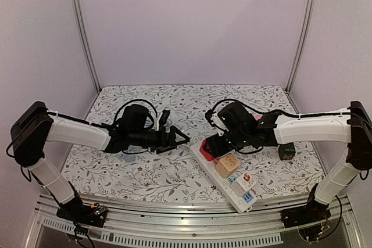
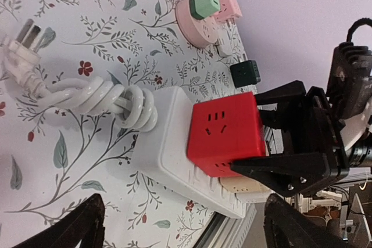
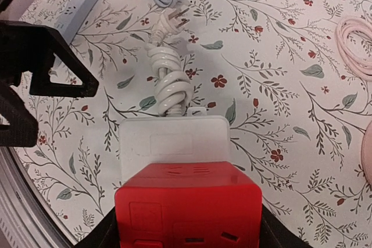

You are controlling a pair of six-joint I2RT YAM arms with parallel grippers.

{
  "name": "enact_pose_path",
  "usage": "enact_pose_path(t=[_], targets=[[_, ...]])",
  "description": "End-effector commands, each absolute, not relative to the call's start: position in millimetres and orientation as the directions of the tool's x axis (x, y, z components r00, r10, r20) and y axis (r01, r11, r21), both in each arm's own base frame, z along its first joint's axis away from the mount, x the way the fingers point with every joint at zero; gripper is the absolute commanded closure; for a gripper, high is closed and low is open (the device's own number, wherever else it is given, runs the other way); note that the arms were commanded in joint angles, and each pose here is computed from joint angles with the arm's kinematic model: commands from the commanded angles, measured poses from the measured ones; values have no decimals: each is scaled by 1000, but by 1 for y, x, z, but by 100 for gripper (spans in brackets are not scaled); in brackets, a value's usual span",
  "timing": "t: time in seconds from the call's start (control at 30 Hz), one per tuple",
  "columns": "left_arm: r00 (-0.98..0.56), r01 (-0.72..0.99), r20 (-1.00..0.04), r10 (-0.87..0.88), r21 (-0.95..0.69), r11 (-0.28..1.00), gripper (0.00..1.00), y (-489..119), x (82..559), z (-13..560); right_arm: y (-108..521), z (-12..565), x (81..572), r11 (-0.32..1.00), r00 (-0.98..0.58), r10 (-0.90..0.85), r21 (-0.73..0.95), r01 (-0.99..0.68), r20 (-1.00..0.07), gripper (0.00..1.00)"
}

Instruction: Pull the plug off the socket

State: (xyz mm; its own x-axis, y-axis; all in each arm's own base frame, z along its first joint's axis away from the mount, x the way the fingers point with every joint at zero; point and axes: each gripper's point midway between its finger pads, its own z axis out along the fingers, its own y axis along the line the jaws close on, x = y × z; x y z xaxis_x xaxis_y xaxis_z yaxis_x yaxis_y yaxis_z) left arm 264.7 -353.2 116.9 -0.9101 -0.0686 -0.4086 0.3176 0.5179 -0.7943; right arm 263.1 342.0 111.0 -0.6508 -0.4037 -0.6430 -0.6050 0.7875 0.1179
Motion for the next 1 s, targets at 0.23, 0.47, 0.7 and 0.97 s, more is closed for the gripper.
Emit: enact_pose_path(t=[0.23,0.47,0.7,0.97], targets=[[-925,329,-379,-40,-847,417,10,-379,259,123,369,223,259,666,-506,-120,309,-679,-854,96],[-925,335,-377,-44,-866,371,29,-392,260,131,369,229,258,655,-499,-96,323,-684,-861,99],[-930,327,-365,-47,-877,351,57,-397,260,132,370,226,258,656,-506,-93,330,-679,-858,100],[-933,311,-356,-58,-875,370,96,-393,261,127,353,221,269,731,-507,-42,319,-603,-861,100]])
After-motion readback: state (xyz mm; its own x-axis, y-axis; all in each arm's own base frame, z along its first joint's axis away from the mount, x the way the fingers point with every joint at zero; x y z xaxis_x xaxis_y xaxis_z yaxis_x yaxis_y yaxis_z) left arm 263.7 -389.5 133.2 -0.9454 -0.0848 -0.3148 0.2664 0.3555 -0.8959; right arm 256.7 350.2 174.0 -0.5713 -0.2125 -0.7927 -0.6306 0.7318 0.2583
